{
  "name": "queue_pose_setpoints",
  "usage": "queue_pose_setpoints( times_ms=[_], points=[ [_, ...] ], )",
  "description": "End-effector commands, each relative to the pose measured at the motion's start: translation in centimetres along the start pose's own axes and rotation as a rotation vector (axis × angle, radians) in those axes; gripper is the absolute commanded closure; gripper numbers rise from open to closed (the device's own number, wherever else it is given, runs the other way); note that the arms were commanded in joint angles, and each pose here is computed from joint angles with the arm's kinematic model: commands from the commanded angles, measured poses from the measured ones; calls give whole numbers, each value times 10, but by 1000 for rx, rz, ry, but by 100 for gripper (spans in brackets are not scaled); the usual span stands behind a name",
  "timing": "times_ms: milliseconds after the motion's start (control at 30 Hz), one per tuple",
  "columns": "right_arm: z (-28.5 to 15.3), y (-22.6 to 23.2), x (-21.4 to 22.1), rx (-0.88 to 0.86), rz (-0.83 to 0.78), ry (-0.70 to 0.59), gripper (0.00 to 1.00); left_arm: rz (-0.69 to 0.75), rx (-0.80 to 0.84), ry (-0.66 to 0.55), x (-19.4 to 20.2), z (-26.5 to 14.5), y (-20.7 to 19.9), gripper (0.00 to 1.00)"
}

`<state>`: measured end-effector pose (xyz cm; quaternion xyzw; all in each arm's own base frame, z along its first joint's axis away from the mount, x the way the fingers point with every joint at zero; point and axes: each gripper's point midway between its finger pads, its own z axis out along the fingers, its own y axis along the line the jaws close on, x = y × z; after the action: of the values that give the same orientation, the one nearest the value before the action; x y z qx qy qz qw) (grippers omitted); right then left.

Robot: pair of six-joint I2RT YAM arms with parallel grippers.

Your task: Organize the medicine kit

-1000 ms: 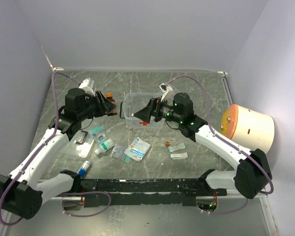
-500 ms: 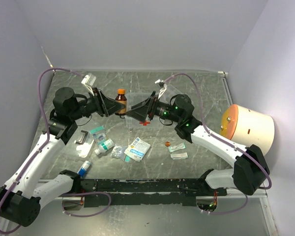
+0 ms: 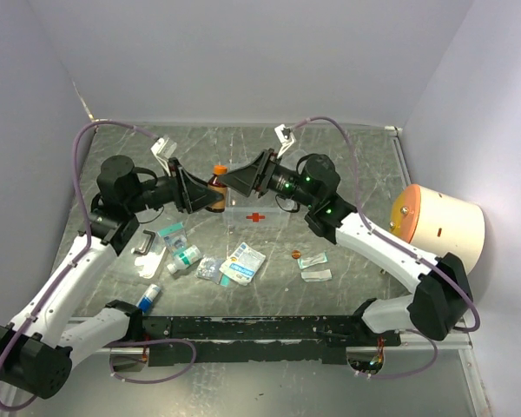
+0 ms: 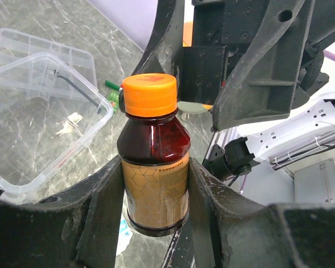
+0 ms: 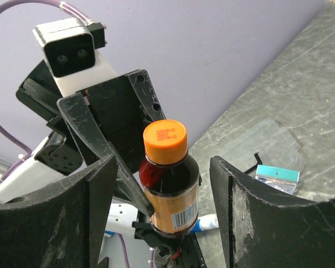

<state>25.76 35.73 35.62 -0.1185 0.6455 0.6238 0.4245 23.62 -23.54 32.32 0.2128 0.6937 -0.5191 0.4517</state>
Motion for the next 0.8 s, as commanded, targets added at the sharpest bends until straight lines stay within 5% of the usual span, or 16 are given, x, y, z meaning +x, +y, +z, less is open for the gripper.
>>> queue_pose_setpoints(
  times_ms=[0,267,400,500,667,767],
  points=[
    [9,-4,8,31,42,31,33,58,64,-16,-6,3,-9,56],
    [18,-16,22,91,95,91,41,47,36,9,1,5,0,56],
    [19,-21,29,112,126,119,57,47,28,20,3,5,1,53],
    [20,-23,29,133,147,123,67,37,-20,32,5,5,10,38],
    [21,-49,18,271,112,93,69,42,-228,21,6,-5,43,9],
    [17,-79,9,408,68,75,71,59,-391,-7,4,-19,65,4]
  ],
)
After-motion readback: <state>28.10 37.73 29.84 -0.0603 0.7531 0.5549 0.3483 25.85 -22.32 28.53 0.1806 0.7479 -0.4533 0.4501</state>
